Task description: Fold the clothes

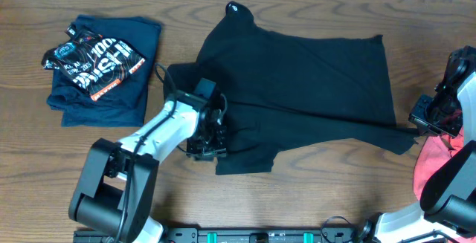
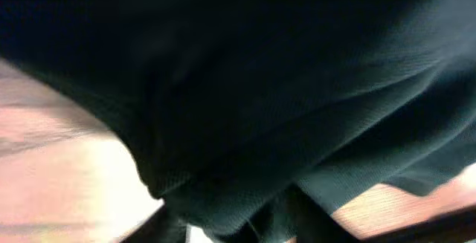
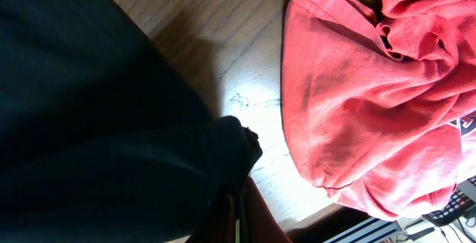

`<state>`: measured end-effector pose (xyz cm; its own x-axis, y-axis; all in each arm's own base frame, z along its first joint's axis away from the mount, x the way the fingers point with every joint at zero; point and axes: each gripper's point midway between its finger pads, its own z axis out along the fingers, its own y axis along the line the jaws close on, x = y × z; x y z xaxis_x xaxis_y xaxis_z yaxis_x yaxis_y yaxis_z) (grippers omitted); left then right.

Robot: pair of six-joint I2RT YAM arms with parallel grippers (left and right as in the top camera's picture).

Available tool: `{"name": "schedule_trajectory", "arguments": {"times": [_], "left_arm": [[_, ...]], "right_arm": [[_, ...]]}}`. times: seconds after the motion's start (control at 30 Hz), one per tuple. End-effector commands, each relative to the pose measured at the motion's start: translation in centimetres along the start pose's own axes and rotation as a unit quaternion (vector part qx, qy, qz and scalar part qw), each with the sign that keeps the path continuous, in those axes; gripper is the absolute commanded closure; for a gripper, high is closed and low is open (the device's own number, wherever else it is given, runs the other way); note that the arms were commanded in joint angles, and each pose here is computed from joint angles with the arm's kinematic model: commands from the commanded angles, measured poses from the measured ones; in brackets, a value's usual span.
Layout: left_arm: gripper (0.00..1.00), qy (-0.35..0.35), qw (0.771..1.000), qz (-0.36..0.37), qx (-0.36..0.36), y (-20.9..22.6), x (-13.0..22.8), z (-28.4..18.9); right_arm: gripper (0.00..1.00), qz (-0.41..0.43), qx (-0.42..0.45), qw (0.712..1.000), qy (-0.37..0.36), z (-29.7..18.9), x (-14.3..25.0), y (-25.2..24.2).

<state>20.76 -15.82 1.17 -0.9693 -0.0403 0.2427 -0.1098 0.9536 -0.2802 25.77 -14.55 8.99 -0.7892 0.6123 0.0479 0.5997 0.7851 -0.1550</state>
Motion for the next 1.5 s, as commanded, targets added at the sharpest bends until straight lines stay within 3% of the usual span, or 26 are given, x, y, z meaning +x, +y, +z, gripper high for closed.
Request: {"name": "schedule_trajectory", "arguments": {"times": [0.0, 0.07, 0.3, 0.57, 0.77, 0.93, 1.13, 1.47], "left_arm": [[0.81, 0.012, 1.0, -0.027, -0.002, 0.1, 0.7, 0.6], [0.94, 0.013, 1.0, -0.027, -0.002, 0.1, 0.7, 0.6], [0.94, 0.006, 1.0, 0.026, 0.002, -0.7, 1.5, -2.2], [0.94, -0.091, 0.991, 0.086, 0.047, -2.8, 2.8, -8.6], [0.94, -0.146, 0.984, 0.062, 0.076, -2.9, 2.8, -11.5], [0.94, -0.21, 0.971, 0.028, 0.109, -1.8, 1.9, -14.7], [0.94, -0.271, 0.935, 0.075, 0.216, -5.0, 1.6, -19.0], [0.94, -0.36, 0.907, 0.09, 0.198, -5.4, -3.1, -21.0]], "right_arm": [[0.99, -0.009, 0.006, 1.0, -0.003, -0.1, 0.0, 0.0], [0.99, -0.009, 0.006, 1.0, -0.003, -0.1, 0.0, 0.0], [0.99, -0.009, 0.007, 1.0, -0.003, -0.1, 0.0, 0.0], [0.99, -0.01, 0.037, 0.999, 0.007, -0.1, 0.5, -1.2], [0.99, -0.009, 0.04, 0.999, 0.017, -0.1, 1.0, -1.5], [0.99, -0.011, 0.043, 0.999, 0.024, -0.1, 1.3, -1.6], [0.99, -0.012, 0.044, 0.998, 0.033, -0.2, 1.8, -1.7], [0.99, -0.005, -0.007, 1.0, -0.002, -0.1, -0.1, 0.3]]}}
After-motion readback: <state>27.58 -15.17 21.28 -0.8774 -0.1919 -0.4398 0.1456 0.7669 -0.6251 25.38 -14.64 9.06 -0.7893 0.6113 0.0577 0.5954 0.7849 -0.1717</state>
